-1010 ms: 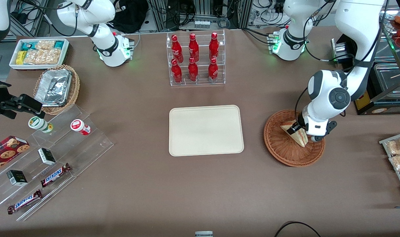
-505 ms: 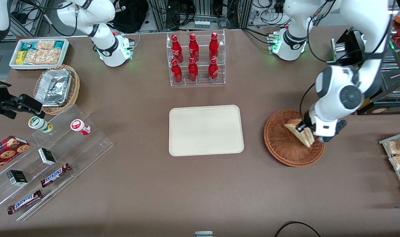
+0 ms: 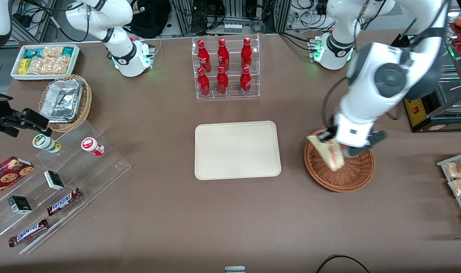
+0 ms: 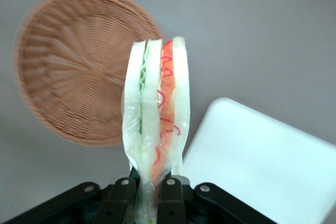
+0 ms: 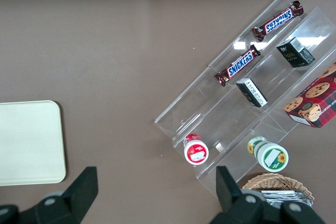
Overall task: Place sandwich from basket to tray
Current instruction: 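Lift the sandwich and carry it over the cream tray, then lower the sandwich onto the tray and open the left gripper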
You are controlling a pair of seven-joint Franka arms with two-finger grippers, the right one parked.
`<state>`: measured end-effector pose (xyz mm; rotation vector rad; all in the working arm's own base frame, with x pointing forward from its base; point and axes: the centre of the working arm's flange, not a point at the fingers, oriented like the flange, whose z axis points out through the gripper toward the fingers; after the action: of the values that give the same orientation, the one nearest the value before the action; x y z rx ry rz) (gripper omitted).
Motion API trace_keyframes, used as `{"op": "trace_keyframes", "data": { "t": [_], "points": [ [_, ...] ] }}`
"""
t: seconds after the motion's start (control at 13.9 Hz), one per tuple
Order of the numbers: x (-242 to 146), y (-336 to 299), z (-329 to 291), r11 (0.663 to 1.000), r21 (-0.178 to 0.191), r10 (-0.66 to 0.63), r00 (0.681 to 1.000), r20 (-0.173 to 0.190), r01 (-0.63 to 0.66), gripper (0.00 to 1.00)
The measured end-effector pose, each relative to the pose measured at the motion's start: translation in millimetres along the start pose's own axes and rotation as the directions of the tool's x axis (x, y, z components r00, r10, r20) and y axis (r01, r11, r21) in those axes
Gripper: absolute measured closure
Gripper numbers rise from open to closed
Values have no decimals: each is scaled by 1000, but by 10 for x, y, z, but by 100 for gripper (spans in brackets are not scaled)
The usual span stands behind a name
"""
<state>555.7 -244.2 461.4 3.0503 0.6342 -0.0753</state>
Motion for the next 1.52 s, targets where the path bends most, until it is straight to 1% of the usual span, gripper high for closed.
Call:
{"op": "trace_keyframes", "data": {
  "t": [0.29, 0.36, 0.43, 0.65, 0.72, 0.94, 1.01, 1.15, 1.3, 1.52],
  "points": [
    [-663, 773, 377, 989, 20, 142, 988, 67, -144, 85],
    [-780, 911, 481, 986, 20, 166, 983, 79, -168, 85],
    [-852, 1046, 575, 983, 7, 185, 979, 84, -186, 85],
    [-1123, 1478, 1011, 970, -43, 244, 965, 94, -241, 85],
    [-1248, 1602, 1203, 965, -47, 262, 960, 97, -259, 85],
    [-1483, 1779, 1741, 950, 1, 311, 946, 94, -313, 85],
    [-1497, 1810, 1860, 948, 6, 317, 944, 89, -319, 85],
    [-1445, 1844, 2015, 946, 2, 323, 944, 74, -324, 85],
    [-1388, 1888, 2105, 946, -5, 323, 944, 69, -324, 85],
    [-1408, 1954, 2274, 944, -2, 328, 941, 86, -329, 85]
  ]
}}
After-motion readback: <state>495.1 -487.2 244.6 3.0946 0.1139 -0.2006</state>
